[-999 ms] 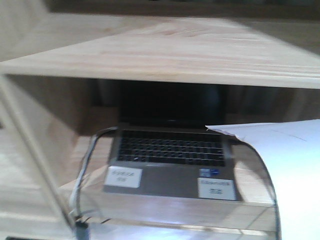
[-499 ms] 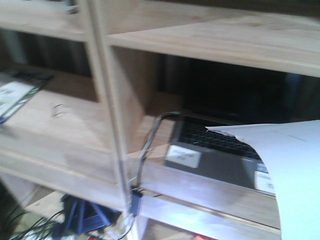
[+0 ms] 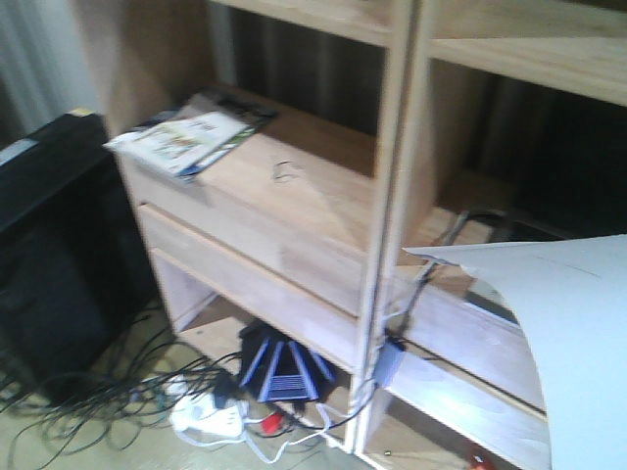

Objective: Grab stapler and paper to desk for stapling
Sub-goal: 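Drive the base away from the shelf toward the desk holding both items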

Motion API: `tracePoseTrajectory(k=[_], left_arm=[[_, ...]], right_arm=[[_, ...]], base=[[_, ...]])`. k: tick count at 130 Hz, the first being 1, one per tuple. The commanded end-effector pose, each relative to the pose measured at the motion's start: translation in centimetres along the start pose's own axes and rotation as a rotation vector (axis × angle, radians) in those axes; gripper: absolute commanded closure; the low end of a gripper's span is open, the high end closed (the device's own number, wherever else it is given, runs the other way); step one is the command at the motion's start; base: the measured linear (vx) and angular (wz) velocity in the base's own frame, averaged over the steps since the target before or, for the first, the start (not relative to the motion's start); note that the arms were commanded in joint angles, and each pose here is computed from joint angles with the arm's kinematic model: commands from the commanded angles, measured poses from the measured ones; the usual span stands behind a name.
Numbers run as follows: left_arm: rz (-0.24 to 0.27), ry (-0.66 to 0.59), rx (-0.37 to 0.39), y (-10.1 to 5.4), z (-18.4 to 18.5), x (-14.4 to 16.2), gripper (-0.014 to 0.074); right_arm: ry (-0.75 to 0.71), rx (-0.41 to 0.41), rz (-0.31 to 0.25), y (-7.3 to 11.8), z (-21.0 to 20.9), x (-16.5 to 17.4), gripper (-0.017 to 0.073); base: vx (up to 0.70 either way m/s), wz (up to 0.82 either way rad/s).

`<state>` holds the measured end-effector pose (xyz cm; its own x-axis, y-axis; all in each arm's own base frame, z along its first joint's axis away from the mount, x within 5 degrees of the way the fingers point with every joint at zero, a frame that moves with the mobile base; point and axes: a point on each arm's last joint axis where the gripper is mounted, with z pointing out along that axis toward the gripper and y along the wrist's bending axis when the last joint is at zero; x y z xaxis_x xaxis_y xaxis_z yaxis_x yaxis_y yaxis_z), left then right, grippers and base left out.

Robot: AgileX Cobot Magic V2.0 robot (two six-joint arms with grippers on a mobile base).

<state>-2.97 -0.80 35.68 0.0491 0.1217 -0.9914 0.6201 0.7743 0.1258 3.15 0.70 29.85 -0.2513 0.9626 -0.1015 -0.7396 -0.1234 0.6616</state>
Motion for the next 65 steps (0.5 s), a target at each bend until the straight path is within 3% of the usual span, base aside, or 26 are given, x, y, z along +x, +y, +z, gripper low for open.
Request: tracePoseTrajectory(k=[1, 65], left_arm=[[-0.017, -0.118, -0.025, 0.31, -0.07, -1.7, 0.06], [-0.017, -0.118, -0.025, 0.31, -0.07, -1.7, 0.06]], right_arm=[[-0.009, -0.057, -0.033, 1.0, 0.53, -0.13, 0.0565], [-0.009, -0.057, -0.033, 1.0, 0.53, -0.13, 0.0565]], base=[[-0.12, 0.48], [-0.1, 0.4]])
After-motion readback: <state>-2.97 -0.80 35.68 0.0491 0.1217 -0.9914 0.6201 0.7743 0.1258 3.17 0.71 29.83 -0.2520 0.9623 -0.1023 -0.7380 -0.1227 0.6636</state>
